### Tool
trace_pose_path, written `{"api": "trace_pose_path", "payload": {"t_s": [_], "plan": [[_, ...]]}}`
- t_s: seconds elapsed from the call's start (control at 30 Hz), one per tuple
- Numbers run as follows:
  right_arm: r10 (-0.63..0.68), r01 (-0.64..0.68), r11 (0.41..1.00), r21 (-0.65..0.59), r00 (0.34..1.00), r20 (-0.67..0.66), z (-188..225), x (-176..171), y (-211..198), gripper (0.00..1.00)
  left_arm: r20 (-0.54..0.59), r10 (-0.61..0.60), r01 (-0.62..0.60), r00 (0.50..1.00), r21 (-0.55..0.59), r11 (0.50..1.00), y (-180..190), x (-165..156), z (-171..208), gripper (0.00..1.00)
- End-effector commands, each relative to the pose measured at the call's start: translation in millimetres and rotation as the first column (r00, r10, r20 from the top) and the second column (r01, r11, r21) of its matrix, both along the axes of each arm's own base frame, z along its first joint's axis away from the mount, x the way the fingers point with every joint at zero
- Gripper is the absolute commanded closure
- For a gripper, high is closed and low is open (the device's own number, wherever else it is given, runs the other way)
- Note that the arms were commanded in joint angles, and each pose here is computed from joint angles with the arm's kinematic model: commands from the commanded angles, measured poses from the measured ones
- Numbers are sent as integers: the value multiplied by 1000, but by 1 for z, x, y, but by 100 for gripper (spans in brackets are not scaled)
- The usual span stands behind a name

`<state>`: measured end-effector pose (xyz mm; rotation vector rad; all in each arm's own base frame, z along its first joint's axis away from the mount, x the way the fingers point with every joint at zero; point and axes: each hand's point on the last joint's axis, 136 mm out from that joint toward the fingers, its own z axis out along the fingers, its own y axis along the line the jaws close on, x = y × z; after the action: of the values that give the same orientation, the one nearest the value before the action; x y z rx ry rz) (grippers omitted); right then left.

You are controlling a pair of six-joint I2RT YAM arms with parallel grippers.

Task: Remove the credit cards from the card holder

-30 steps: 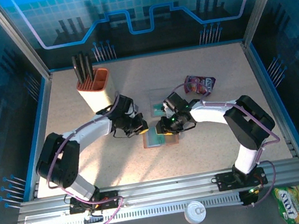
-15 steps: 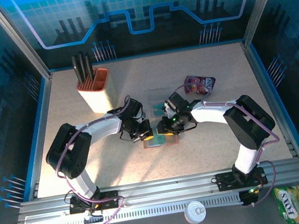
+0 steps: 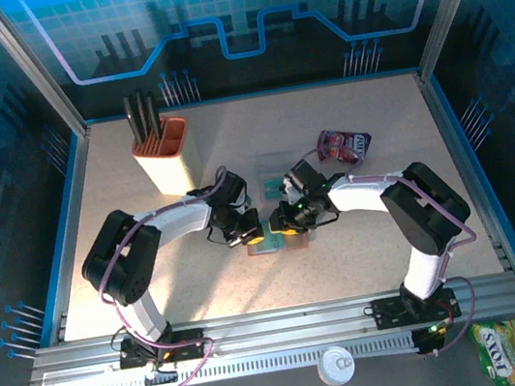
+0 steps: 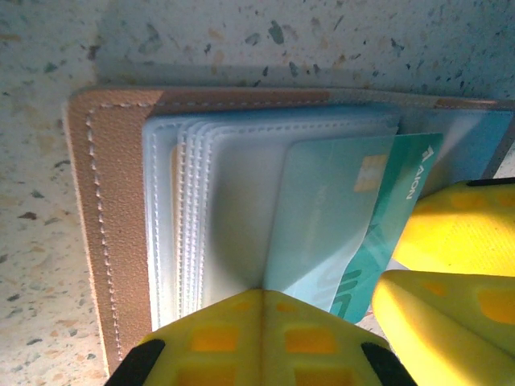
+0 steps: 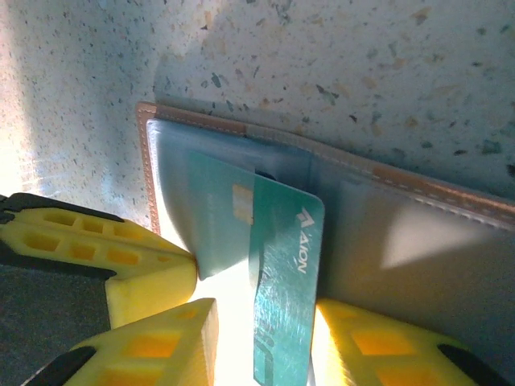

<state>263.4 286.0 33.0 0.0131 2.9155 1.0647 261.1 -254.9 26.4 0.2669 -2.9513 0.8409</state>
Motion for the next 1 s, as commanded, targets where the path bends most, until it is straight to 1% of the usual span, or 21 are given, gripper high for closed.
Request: {"api": "trace_pose_path", "payload": {"t_s": [0.0,0.13,0.2,0.37,0.83,0.97], "plan": [[-11,12,999,35,1000,-21,-1,1,2,66,-34,1,1,999,67,998,11,-10,-16,100],[-15,16,999,44,1000,-22,0,1,2,70,-32,4,-2,999,67,998,12,-10,-16,100],[-14,15,998,54,1000,-19,2,2,4,74,-30,3,-1,1000,67,998,11,-10,-15,100],[-22,23,998,57,1000,-15,2,4,3,79,-28,5,-3,1000,71,997,12,-10,-15,100],[-68,69,996,52,997,-28,-1,-4,-22,87,-27,13,-11,1000,76,997,16,-13,-13,100],[-64,65,996,57,998,-19,4,-4,-23,92,-24,14,-13,1000,75,997,18,-16,-14,100]]}}
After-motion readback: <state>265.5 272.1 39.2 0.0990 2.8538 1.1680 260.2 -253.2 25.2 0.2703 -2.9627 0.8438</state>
